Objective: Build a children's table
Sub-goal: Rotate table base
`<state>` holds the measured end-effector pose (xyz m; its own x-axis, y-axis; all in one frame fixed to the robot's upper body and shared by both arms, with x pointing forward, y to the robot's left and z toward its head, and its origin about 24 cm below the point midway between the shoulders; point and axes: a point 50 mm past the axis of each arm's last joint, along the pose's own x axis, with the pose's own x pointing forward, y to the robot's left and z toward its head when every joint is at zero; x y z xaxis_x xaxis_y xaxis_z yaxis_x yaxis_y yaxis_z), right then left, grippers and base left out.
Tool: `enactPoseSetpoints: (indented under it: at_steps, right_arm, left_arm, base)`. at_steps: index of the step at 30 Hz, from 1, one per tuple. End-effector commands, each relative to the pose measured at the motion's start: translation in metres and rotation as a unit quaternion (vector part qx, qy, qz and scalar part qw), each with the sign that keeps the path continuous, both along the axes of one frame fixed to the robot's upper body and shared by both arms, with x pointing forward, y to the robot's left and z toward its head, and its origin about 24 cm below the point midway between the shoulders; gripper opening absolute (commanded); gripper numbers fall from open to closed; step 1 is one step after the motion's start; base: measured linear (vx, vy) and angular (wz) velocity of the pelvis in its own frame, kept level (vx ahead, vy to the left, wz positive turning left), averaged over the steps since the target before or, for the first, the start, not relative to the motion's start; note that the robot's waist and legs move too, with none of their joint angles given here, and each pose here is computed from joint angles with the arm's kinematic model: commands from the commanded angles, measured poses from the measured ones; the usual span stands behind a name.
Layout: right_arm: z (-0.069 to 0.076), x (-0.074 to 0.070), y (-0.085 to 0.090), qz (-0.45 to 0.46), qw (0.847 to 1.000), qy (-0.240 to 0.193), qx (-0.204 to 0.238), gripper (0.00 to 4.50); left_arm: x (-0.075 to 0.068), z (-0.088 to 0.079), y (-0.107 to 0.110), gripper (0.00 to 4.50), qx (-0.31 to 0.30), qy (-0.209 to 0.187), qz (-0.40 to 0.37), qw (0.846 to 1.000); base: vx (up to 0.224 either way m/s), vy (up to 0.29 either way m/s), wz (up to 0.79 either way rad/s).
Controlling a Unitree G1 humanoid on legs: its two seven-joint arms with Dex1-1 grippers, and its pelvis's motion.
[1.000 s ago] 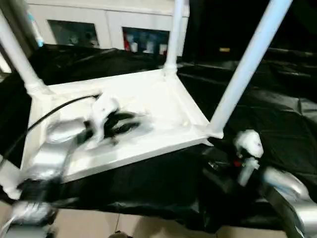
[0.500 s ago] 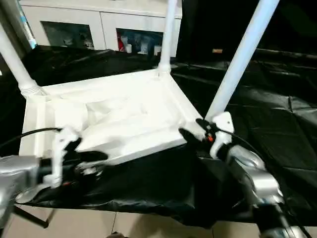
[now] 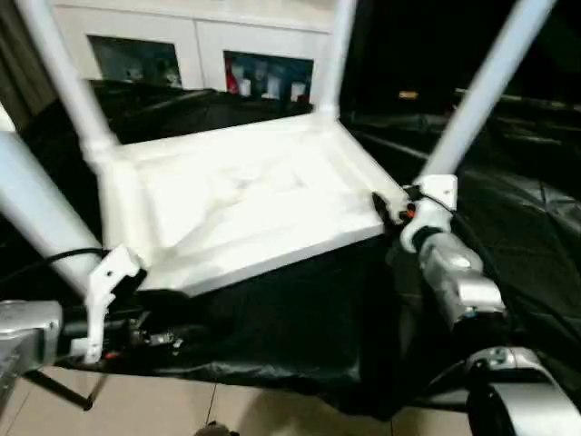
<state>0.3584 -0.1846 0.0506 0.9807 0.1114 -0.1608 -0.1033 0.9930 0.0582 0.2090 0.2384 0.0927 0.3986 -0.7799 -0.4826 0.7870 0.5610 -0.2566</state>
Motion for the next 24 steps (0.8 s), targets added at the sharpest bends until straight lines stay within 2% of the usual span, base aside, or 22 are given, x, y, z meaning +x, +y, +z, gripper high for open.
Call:
enactPoseSetpoints:
  at_steps: [1,5,9,11,13,14,15,17,18,23,24]
  right_arm:
    - [0.013,0.002,-0.036,-0.075,0.997,-0.023,-0.013,3.86]
    - [0.015,0.004,-0.042,-0.079,0.996,-0.027,-0.013,3.86]
    - [0.012,0.002,-0.032,-0.01,0.999,-0.033,-0.032,3.86]
    - [0.01,-0.002,-0.025,0.032,0.998,-0.035,-0.047,3.86]
    - [0.006,-0.007,-0.017,0.074,0.994,-0.036,-0.065,3.86]
    - [0.005,-0.012,-0.014,0.094,0.992,-0.04,-0.067,3.86]
    - [0.004,-0.013,-0.013,0.099,0.992,-0.041,-0.068,3.86]
    - [0.002,-0.02,-0.01,0.114,0.99,-0.05,-0.057,3.86]
    - [0.001,-0.023,-0.011,0.114,0.99,-0.052,-0.056,3.86]
    - [-0.002,-0.032,-0.015,0.117,0.99,-0.054,-0.049,3.86]
    - [-0.003,-0.035,-0.018,0.118,0.99,-0.052,-0.052,3.86]
  left_arm:
    - [0.001,0.002,0.008,4.44,0.012,-0.007,0.021,1.0]
    - [0.001,0.002,0.009,4.44,0.009,-0.027,0.023,0.999]
    - [0.006,0.007,0.011,4.44,-0.042,-0.079,0.057,0.994]
    - [0.006,0.007,0.015,4.44,-0.053,-0.095,0.068,0.992]
    - [0.011,0.009,0.021,4.44,-0.06,-0.131,0.098,0.985]
    - [0.02,0.014,0.027,4.44,-0.076,-0.176,0.137,0.972]
    - [0.022,0.016,0.028,4.44,-0.081,-0.188,0.149,0.967]
    - [0.036,0.025,0.039,4.44,-0.092,-0.27,0.212,0.935]
    - [0.037,0.025,0.041,4.44,-0.085,-0.283,0.219,0.93]
    - [0.027,0.013,0.042,4.44,-0.086,-0.236,0.19,0.949]
    - [0.023,0.01,0.044,4.44,-0.085,-0.217,0.182,0.955]
  base:
    - [0.0,0.0,0.0]
    - [0.0,0.0,0.0]
    - [0.0,0.0,0.0]
    - [0.0,0.0,0.0]
    - [0.0,0.0,0.0]
    - [0.0,0.0,0.0]
    - [0.0,0.0,0.0]
    - [0.0,0.0,0.0]
    - [0.0,0.0,0.0]
    - [0.0,0.0,0.0]
    - [0.0,0.0,0.0]
